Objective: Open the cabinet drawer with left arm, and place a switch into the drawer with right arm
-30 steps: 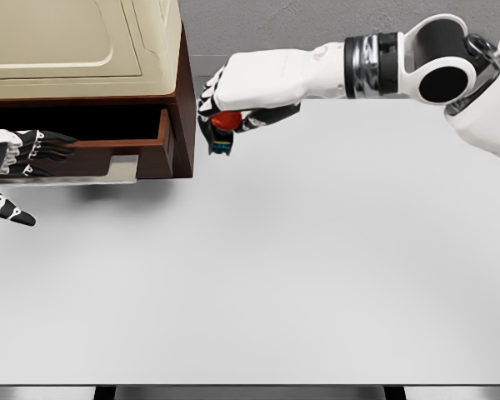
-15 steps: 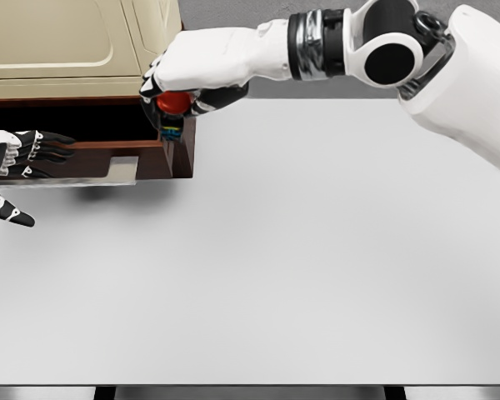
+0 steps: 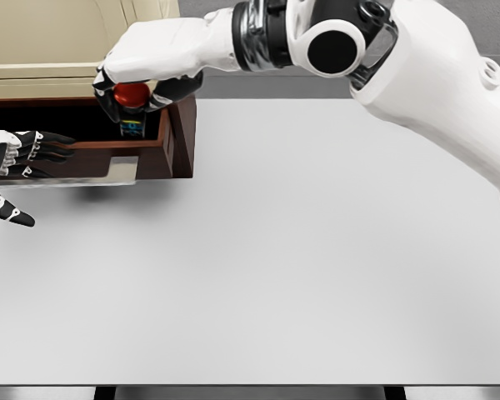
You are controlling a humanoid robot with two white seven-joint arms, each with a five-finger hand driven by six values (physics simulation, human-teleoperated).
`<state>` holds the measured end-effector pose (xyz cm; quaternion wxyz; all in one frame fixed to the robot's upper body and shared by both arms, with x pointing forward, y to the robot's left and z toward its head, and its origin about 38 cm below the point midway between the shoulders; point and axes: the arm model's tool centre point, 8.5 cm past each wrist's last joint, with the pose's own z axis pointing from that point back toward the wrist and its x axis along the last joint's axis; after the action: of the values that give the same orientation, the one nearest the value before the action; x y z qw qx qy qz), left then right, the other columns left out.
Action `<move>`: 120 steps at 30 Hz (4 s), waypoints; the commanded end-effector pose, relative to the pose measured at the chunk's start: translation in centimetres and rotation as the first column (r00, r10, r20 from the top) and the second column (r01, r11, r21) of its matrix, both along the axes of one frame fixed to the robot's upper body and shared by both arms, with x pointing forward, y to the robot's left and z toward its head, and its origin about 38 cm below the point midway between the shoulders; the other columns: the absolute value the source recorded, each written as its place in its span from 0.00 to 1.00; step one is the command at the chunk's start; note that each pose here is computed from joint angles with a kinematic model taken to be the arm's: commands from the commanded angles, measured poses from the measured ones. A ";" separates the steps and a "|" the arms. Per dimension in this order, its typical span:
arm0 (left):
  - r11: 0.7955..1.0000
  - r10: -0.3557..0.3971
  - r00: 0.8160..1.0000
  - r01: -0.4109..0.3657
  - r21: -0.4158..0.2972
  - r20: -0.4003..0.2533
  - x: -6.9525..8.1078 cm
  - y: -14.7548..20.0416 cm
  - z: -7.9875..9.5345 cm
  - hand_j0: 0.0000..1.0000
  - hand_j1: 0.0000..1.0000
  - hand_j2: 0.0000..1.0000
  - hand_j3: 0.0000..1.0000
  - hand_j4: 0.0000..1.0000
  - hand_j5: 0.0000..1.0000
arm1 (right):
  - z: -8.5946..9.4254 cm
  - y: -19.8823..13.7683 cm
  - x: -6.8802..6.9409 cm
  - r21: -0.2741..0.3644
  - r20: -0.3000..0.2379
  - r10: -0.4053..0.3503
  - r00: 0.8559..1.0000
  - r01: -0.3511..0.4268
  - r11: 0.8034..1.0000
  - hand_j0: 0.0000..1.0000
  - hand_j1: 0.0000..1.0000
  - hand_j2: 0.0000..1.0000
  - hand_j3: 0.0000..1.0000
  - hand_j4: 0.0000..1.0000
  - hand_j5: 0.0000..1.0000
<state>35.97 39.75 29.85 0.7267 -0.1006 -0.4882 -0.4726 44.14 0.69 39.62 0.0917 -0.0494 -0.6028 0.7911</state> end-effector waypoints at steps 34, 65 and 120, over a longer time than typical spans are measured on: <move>0.983 -0.004 0.999 -0.003 0.184 0.038 0.1 1.3 -1.5 1.00 1.00 1.00 1.00 1.00 1.00 | -3.5 4.4 3.4 -0.129 0.009 -0.080 0.997 0.081 0.988 0.45 0.45 0.45 0.45 0.45 0.45; 0.982 -0.002 0.999 -0.005 0.187 0.040 0.1 1.4 -1.4 1.00 1.00 1.00 1.00 1.00 1.00 | -2.9 -12.4 3.0 -0.063 0.038 -0.010 0.999 0.012 0.998 1.00 1.00 1.00 1.00 1.00 1.00; 0.946 0.017 0.999 -0.006 -0.323 0.032 0.3 -0.5 5.5 1.00 1.00 1.00 1.00 1.00 1.00 | -13.8 -28.1 4.9 -0.081 -0.226 -0.385 0.895 0.377 0.923 1.00 1.00 1.00 1.00 1.00 1.00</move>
<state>36.43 39.23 35.84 0.6910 -0.1925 -0.5746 -0.3940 48.98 -27.44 25.75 0.3137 -0.0739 -0.5495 0.7709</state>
